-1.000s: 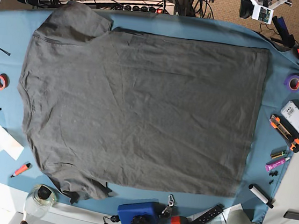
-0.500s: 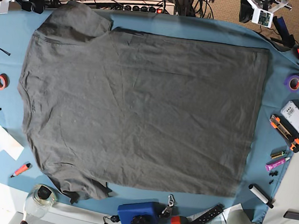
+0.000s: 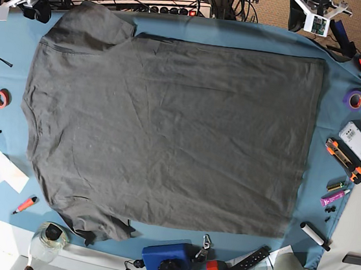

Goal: Fold the T-shirt properly
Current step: 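Move both grippers down to the shirt edge nearest the robot base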

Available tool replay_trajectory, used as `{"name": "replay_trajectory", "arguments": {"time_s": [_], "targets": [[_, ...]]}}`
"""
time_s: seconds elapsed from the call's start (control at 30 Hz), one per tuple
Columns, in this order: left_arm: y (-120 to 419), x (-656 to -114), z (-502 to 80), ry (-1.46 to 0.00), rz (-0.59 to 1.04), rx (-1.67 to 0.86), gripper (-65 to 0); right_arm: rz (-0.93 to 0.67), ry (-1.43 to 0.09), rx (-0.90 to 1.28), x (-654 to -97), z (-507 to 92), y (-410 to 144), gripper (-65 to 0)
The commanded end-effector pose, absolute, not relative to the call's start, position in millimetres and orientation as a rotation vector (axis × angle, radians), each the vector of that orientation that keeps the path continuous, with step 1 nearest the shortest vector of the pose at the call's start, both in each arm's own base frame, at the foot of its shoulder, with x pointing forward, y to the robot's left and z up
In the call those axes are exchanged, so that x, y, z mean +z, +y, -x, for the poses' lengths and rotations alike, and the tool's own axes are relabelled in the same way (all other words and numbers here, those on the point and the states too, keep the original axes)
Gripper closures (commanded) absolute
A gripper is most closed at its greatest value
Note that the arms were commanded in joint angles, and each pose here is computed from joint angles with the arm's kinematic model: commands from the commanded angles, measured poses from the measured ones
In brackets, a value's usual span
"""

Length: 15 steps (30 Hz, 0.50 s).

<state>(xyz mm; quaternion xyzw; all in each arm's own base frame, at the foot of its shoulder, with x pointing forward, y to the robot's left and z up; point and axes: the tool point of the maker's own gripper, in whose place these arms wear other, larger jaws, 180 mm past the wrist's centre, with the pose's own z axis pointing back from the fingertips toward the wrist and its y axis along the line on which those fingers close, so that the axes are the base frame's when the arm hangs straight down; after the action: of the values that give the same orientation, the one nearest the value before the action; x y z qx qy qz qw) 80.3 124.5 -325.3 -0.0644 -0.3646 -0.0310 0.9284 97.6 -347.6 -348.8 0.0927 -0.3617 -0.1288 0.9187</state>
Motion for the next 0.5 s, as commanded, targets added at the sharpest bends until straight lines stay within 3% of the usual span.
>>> {"name": "replay_trajectory", "arguments": {"time_s": [0.0, 0.23, 0.47], "targets": [[123.5, -318.5, -82.0, -0.771, 0.138, -0.067, 0.0, -0.181, -0.779, -0.251, -339.7, -104.9, -355.2, -30.1], [123.5, -318.6, -81.9, -0.771, 0.138, -0.067, 0.0, -0.227, -0.772, -0.265, -345.6, -111.8, -354.6, -30.1], [123.4, -318.6, -81.8, -0.771, 0.138, -0.066, 0.0, -0.33, -0.641, -0.142, -387.1, -115.9, -296.0, -30.1]]}}
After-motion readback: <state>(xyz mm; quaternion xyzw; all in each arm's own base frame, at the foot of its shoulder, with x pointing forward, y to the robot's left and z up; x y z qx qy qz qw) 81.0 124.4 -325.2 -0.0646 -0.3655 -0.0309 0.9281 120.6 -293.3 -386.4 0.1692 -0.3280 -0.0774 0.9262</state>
